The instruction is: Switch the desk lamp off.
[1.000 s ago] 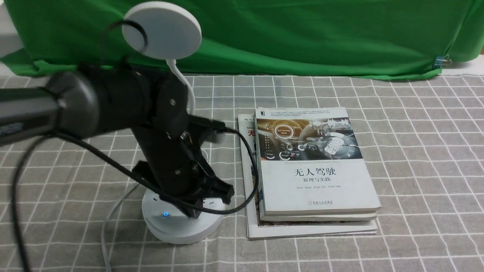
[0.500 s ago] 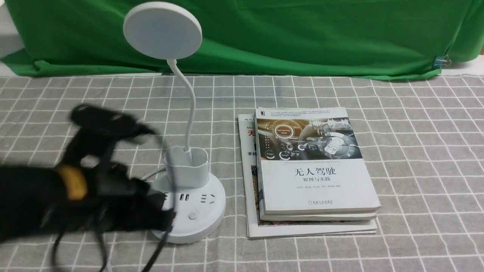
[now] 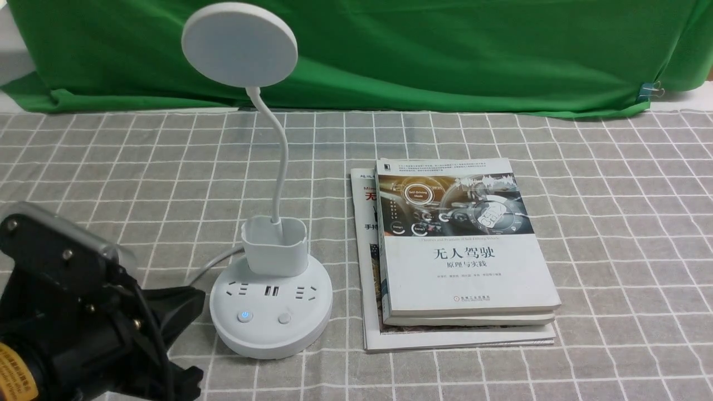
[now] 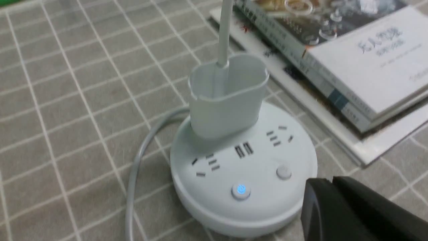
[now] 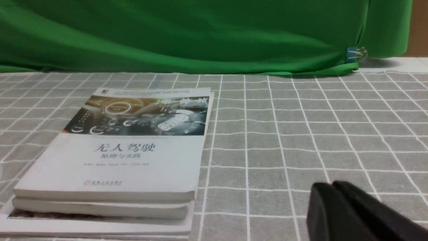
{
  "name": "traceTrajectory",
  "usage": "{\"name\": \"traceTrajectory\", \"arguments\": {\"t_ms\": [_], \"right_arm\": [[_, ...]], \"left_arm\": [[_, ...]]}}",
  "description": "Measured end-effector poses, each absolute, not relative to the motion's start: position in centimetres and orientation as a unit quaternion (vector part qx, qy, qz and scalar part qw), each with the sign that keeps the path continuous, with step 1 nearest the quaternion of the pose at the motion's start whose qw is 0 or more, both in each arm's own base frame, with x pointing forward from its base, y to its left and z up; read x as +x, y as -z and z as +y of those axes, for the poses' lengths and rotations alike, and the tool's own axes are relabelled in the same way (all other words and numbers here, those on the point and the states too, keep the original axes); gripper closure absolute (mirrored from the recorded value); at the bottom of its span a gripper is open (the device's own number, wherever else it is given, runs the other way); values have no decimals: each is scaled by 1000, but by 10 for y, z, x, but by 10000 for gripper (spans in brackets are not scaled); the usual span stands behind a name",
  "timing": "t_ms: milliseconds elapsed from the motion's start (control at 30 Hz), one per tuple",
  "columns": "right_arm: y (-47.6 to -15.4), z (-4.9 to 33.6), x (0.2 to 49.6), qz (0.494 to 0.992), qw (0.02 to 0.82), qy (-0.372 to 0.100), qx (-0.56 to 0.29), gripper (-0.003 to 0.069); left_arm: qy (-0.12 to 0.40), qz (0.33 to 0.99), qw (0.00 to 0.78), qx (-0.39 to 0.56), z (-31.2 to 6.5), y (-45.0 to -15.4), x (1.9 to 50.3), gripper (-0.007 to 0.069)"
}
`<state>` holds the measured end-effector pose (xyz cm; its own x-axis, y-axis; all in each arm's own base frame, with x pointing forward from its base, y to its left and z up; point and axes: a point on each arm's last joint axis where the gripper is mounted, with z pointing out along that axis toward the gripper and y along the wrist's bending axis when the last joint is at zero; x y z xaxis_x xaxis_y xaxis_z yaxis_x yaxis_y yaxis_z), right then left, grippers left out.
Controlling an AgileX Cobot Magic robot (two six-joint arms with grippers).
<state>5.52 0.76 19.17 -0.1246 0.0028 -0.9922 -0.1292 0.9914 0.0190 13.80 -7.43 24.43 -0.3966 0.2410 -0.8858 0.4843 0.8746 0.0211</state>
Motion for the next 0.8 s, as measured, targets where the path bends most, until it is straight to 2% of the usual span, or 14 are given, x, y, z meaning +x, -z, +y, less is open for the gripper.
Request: {"name": "traceTrajectory", "arguments": {"t_ms": [267, 400, 433, 600, 800], "right_arm": [[-192, 8, 55, 748, 660, -50, -42, 624], [-192, 8, 55, 748, 660, -50, -42, 624], [-192, 8, 55, 748, 660, -50, -42, 624], [-192, 8, 55, 748, 660, -50, -42, 624], [-192, 8, 55, 748, 660, -50, -42, 624]], "left_arm": [[114, 783, 578, 196, -59, -254, 125, 607], [82, 760, 628, 149, -37, -257, 109, 607], [59, 744, 654, 124, -26, -256, 99, 607], [-4, 717, 695, 52, -5, -240, 76, 607], [-17, 698, 716, 7, 1, -209, 59, 607]]}}
